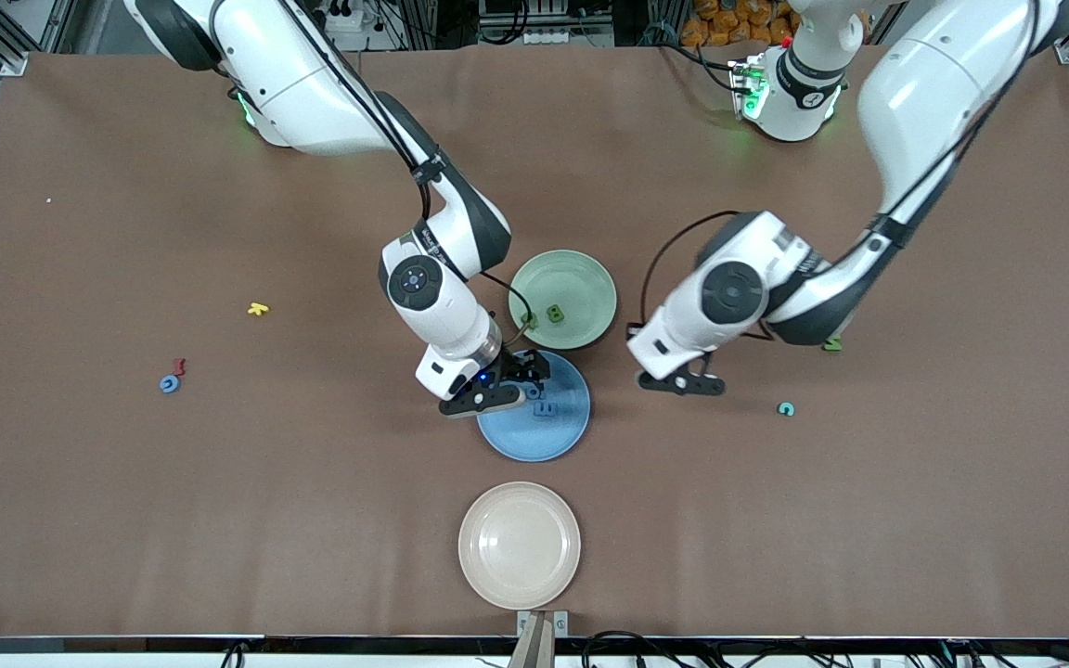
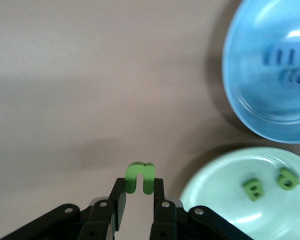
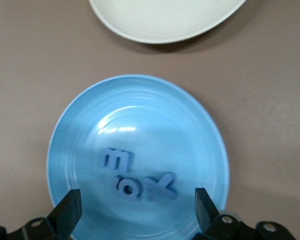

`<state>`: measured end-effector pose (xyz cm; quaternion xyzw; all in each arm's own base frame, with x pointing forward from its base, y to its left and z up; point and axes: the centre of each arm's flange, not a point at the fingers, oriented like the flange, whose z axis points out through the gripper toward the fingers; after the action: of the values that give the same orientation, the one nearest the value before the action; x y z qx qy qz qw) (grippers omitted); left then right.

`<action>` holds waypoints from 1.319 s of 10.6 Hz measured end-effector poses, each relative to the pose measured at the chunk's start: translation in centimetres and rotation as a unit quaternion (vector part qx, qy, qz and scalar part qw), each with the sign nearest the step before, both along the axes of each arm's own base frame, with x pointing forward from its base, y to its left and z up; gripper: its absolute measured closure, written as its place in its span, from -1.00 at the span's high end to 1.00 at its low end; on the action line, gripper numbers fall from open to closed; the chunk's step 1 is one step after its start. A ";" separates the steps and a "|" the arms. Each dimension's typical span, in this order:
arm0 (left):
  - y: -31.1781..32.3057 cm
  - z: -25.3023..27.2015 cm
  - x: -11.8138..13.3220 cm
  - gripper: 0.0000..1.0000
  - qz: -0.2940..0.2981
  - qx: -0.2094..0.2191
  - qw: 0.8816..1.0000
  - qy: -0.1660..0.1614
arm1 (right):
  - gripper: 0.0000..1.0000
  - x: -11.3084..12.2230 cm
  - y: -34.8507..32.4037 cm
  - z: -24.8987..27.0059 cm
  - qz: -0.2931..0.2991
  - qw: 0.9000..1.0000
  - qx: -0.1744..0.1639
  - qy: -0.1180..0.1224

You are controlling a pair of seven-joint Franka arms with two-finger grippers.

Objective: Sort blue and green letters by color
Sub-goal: 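Drop the 6 on the blue plate while the left gripper drops n, then grasp the blue G with the right gripper while the left gripper grasps green M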

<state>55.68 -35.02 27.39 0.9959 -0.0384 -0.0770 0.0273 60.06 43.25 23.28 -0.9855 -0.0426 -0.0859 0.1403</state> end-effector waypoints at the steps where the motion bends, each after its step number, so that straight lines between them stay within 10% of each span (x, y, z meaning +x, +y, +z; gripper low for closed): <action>1: -2.7 0.0 -1.8 -0.47 0.016 0.007 1.000 0.002 | 1.00 0.8 -1.3 0.1 -0.009 1.000 -0.003 0.005; 10: -14.6 -4.1 -11.0 -0.36 0.081 0.068 0.994 -0.018 | 1.00 5.2 -25.8 0.4 -0.020 0.997 -0.064 0.028; 14: -13.5 -3.4 -8.5 0.51 0.098 0.066 0.992 -0.033 | 1.00 5.2 -38.3 0.3 0.001 0.991 -0.130 0.025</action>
<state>47.19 -48.49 24.02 0.9965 0.0636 -0.0434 -0.0325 65.24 4.99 23.54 -0.9972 -0.0510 -0.0543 0.0117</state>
